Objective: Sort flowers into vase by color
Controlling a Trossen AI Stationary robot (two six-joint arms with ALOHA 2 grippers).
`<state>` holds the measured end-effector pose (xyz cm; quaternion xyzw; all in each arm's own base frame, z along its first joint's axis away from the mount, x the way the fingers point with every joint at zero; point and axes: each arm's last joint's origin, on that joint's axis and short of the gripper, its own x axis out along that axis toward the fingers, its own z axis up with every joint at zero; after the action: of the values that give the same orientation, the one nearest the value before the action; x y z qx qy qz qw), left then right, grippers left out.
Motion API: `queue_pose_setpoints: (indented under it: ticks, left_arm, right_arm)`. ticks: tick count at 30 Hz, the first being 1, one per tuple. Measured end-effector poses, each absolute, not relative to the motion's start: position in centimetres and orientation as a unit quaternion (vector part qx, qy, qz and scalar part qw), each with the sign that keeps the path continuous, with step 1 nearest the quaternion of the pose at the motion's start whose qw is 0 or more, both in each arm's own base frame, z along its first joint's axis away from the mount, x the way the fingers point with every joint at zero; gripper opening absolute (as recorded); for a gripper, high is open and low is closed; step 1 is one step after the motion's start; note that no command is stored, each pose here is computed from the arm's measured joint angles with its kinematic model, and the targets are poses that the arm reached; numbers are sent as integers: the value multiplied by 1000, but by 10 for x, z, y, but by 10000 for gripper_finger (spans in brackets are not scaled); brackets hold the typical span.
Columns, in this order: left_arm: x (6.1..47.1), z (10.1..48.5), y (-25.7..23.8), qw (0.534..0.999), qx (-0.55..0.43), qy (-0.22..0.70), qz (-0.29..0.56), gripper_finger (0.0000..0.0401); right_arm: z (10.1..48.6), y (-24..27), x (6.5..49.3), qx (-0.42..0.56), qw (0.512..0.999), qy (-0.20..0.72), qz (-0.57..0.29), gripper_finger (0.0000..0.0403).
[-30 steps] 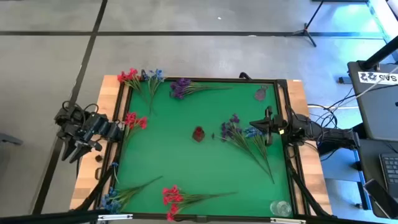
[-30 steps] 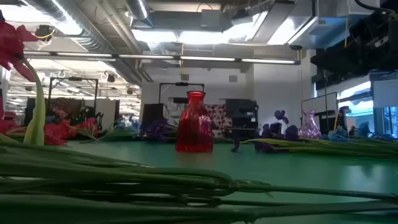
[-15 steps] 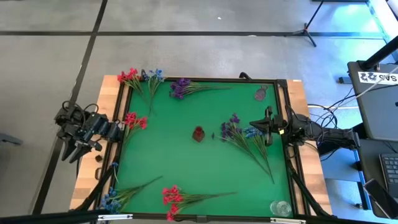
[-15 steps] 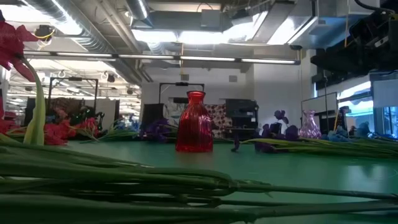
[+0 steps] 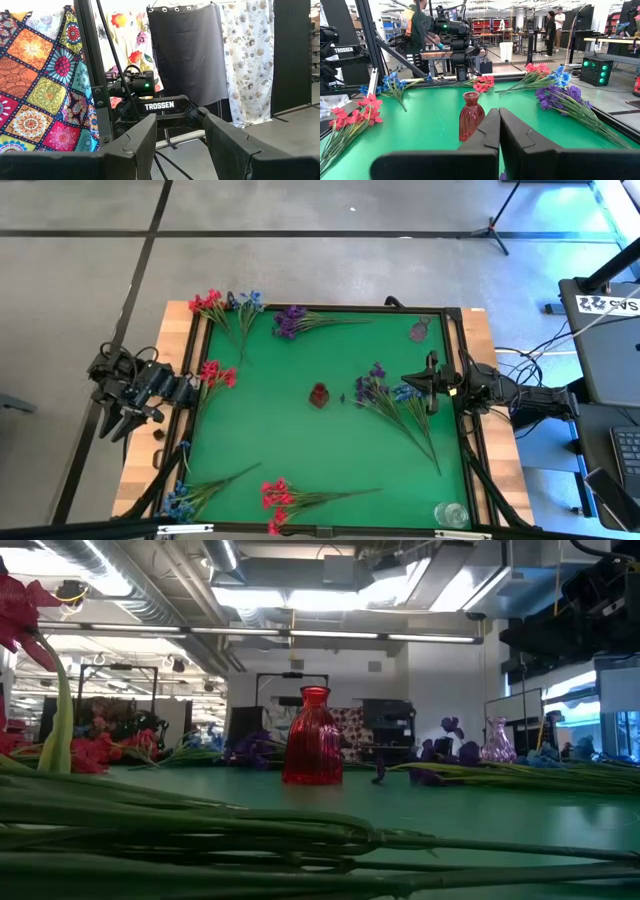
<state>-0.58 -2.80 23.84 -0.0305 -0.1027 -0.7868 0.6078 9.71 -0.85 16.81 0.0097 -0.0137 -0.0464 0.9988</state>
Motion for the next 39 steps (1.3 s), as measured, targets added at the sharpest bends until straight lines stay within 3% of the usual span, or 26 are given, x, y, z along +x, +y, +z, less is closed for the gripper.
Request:
queue_pose_setpoints:
  ticks: [24,32,35,39]
  left_arm:
    - [-6,238,-28,608,-30,-103,-787,161]
    - [-6,238,-28,608,-30,-103,-787,161]
    - [-6,238,-28,608,-30,-103,-787,161]
    - [-6,238,-28,608,-30,-103,-787,161]
  right_arm:
    - [169,-9,97,12,998,-21,-51,3]
    - [186,-6,95,237,970,-61,16,3]
    - [203,-3,94,247,967,-42,49,3]
    - [218,-3,99,233,970,61,43,3]
